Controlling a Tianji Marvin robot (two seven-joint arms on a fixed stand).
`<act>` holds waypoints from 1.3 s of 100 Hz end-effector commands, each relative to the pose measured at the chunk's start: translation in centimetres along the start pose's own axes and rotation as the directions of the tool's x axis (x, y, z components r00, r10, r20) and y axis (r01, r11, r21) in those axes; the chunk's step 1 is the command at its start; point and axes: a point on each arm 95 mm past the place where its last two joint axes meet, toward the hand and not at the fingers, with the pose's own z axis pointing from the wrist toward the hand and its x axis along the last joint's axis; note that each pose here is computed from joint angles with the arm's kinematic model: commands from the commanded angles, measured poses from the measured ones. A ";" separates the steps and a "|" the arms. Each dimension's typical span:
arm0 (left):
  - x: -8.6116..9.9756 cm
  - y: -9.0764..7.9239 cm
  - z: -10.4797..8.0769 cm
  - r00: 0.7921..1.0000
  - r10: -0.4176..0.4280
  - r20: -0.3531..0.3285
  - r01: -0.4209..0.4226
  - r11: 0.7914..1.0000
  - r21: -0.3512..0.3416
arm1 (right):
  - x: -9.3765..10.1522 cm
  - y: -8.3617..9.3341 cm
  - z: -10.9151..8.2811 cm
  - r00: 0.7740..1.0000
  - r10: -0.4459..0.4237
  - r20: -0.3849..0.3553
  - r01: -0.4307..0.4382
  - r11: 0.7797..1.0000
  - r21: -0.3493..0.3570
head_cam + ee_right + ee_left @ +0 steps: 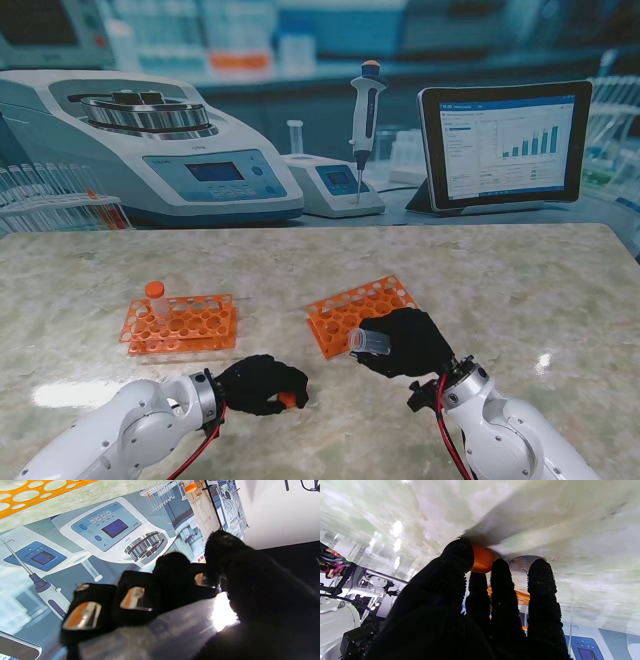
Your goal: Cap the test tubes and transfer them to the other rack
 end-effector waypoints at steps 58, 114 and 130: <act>-1.0 2.7 -0.5 0.999 -0.021 0.046 0.023 0.998 -0.059 | 0.3 0.3 -0.4 1.000 -0.005 0.006 0.005 1.000 -0.014; -1.2 2.5 -0.5 0.999 -0.002 0.047 0.004 0.999 -0.043 | 0.1 0.4 -0.6 1.000 0.001 0.005 -0.001 1.000 -0.024; -1.1 2.4 -0.6 0.999 -0.001 0.052 0.003 0.999 -0.040 | 0.2 0.5 -0.6 1.000 0.008 0.002 -0.008 1.000 -0.026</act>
